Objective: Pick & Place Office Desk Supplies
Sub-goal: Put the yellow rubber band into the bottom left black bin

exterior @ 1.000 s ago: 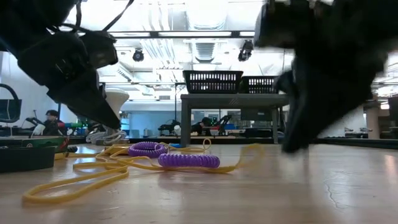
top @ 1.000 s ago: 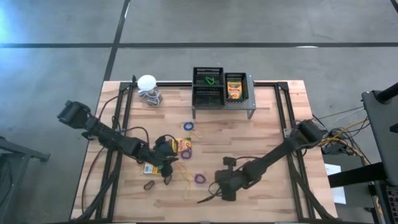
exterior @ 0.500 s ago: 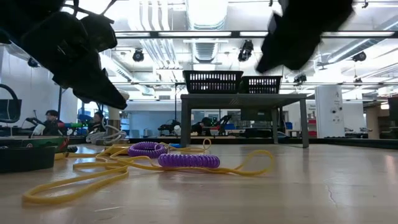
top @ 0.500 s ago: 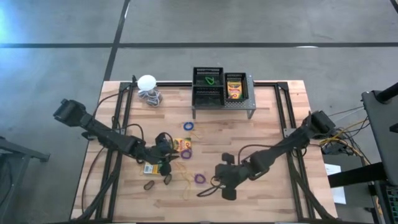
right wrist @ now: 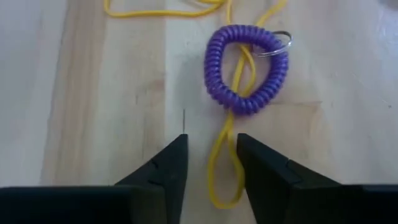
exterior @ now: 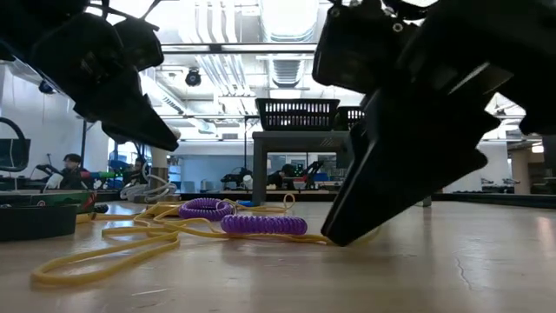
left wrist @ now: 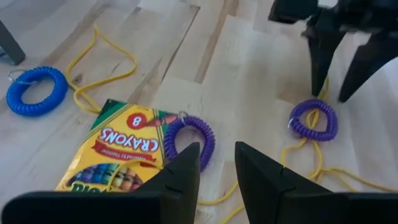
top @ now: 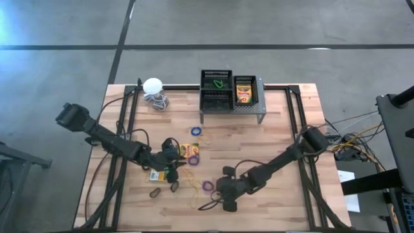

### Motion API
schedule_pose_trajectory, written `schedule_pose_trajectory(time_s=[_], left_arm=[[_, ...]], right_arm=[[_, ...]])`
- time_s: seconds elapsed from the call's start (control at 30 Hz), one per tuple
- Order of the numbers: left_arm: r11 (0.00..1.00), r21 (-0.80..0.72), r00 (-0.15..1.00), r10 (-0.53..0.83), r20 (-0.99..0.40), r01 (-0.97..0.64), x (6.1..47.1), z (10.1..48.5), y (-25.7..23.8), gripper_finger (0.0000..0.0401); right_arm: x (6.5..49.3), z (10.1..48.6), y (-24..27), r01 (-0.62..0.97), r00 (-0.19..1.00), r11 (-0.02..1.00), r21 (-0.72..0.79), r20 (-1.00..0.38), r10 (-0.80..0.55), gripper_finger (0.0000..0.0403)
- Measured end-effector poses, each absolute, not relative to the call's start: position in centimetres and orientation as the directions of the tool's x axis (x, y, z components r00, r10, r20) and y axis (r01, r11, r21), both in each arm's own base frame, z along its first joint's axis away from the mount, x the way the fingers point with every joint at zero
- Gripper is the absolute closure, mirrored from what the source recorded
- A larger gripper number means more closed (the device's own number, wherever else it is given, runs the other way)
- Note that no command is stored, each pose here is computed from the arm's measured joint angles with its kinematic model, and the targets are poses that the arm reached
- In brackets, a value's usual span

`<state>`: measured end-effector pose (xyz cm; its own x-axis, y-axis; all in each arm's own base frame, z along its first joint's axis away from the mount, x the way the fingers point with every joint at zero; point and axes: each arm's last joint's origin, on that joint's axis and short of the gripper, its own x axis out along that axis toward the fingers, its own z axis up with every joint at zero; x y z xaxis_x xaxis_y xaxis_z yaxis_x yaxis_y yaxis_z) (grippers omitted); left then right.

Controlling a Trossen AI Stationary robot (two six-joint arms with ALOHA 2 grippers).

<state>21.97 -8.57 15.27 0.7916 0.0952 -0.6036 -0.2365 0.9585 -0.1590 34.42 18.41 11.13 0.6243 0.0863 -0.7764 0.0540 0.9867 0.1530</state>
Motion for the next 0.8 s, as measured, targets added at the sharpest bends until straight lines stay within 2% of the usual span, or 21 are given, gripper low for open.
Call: schedule_pose_trajectory(time_s=[0.2,0.3,0.4,0.5,0.6,0.7,0.8], left_arm=[[0.958,-0.158,0.794,0.101,-0.599,-0.241,22.0,15.3,-8.6,0.0295],[0.957,-0.156,0.795,0.105,-0.598,-0.244,22.0,15.3,-8.5,0.0295],[0.957,-0.156,0.796,0.108,-0.595,-0.246,22.0,15.3,-8.5,0.0295],[0.955,-0.150,0.799,0.122,-0.589,-0.256,22.0,15.4,-8.5,0.0295],[0.954,-0.150,0.800,0.125,-0.587,-0.259,22.1,15.4,-8.5,0.0295],[0.953,-0.153,0.800,0.125,-0.587,-0.261,22.1,15.4,-8.5,0.0295],[0.953,-0.154,0.799,0.125,-0.588,-0.262,22.0,15.4,-8.5,0.0295]], right_arm=[[33.7,11.3,18.4,0.077,0.591,0.986,0.151,-0.803,0.076,0.0378],[32.0,12.6,18.2,0.095,0.507,0.988,0.121,-0.860,0.056,0.0390],[31.1,15.5,18.1,0.097,0.486,0.987,0.128,-0.871,0.065,0.0393],[31.0,20.3,17.8,0.071,0.584,0.980,0.187,-0.804,0.111,0.0394],[30.8,24.0,17.2,0.002,0.664,0.984,0.181,-0.735,0.134,0.0394],[30.5,27.7,16.2,-0.023,0.773,0.997,0.074,-0.631,0.065,0.0394],[30.5,31.2,14.6,0.047,0.855,0.996,-0.074,-0.513,-0.079,0.0394]])
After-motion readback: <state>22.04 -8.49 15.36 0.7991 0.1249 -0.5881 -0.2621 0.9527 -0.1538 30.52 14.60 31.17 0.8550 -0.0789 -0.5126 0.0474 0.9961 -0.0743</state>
